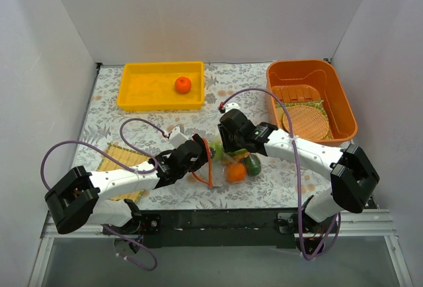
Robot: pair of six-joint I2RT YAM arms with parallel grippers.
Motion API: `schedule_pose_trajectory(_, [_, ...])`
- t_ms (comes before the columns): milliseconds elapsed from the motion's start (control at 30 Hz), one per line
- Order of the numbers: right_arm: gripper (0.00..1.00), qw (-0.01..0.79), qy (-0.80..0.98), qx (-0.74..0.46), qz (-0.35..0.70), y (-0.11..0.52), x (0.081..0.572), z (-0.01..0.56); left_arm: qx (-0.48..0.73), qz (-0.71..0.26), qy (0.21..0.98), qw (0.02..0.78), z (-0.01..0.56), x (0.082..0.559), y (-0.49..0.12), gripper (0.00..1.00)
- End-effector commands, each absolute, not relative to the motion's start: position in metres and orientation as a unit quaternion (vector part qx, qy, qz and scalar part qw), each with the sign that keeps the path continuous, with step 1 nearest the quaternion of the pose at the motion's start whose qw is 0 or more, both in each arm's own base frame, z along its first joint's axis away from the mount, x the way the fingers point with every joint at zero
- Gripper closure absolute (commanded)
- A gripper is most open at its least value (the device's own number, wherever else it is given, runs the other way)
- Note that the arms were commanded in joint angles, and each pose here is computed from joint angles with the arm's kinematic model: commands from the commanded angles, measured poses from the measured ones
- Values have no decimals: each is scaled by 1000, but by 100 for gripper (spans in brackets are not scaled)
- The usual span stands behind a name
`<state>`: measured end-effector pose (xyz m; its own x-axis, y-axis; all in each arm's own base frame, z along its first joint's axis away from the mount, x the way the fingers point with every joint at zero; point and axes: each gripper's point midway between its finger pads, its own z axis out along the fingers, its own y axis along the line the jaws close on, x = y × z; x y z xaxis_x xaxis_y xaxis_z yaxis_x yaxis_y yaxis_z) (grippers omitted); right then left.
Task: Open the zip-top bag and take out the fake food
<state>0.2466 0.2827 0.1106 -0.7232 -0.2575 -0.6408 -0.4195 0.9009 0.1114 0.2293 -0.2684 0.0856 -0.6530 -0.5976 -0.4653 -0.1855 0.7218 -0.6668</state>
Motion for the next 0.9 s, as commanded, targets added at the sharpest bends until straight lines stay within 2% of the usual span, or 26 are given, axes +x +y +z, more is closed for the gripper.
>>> schedule_pose_trajectory(0, [59,362,904,-174,147,291,267,148,-240,-293,836,397,108,247,-266,35])
schedule_pose_trajectory(167, [59,363,906,-160,147,299,288,161,-228,-288,838,403,105,246,-263,40])
schedule_pose_trajectory(367, [59,314,924,-158,150,316,296,128,-218,-299,833,412,112,251,-272,35])
schedule_pose_trajectory(500, [60,280,936,-156,144,314,288,99,-213,-294,836,412,108,253,-274,35])
schedule_pose_trajectory(867, [64,250,942,-153,163,307,265,72,-173,-249,860,412,86,256,-274,29])
